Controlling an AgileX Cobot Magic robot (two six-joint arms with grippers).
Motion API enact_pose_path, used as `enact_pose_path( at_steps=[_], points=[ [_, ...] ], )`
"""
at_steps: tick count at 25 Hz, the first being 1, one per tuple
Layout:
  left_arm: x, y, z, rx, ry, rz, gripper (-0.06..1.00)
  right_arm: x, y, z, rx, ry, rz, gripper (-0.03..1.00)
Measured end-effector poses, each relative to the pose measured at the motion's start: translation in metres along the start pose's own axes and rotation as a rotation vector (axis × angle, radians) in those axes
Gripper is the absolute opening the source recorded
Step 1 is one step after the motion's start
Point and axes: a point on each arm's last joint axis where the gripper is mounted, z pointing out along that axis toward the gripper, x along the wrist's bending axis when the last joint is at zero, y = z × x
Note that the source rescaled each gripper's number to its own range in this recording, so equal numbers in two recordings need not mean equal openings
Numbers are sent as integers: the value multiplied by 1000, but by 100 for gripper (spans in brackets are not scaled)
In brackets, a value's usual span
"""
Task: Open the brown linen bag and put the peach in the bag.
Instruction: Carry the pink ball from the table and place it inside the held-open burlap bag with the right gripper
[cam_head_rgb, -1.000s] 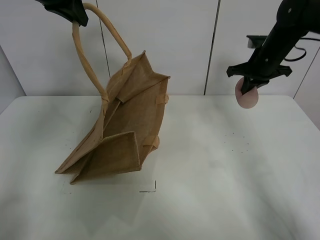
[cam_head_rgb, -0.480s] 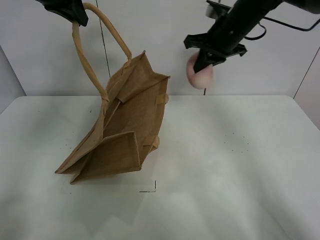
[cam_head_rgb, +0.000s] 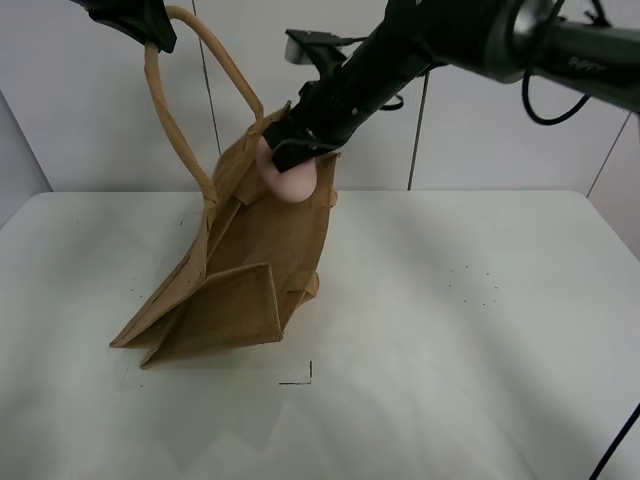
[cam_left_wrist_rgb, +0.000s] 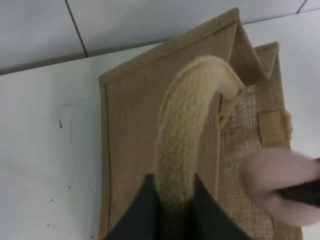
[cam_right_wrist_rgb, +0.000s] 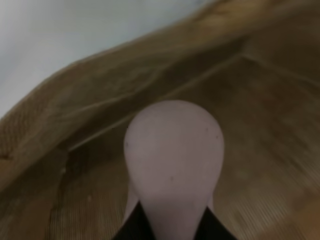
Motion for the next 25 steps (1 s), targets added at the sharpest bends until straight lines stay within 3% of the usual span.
enact_pose_path(
  at_steps=[5, 11, 22, 24, 25],
  points=[
    [0, 0, 0, 0, 0, 0, 0, -15, -16, 54, -42, 94, 15, 0],
    [0, 0, 0, 0, 0, 0, 0, -30, -45, 104, 19, 113, 66, 0],
    [0, 0, 0, 0, 0, 0, 0, -10, -49, 143, -34, 72, 39, 0],
    [0, 0, 0, 0, 0, 0, 0, -10, -50, 143, -30, 74, 38, 4],
    [0, 0, 0, 0, 0, 0, 0, -10, -50, 143, -29, 76, 38, 12]
  ],
)
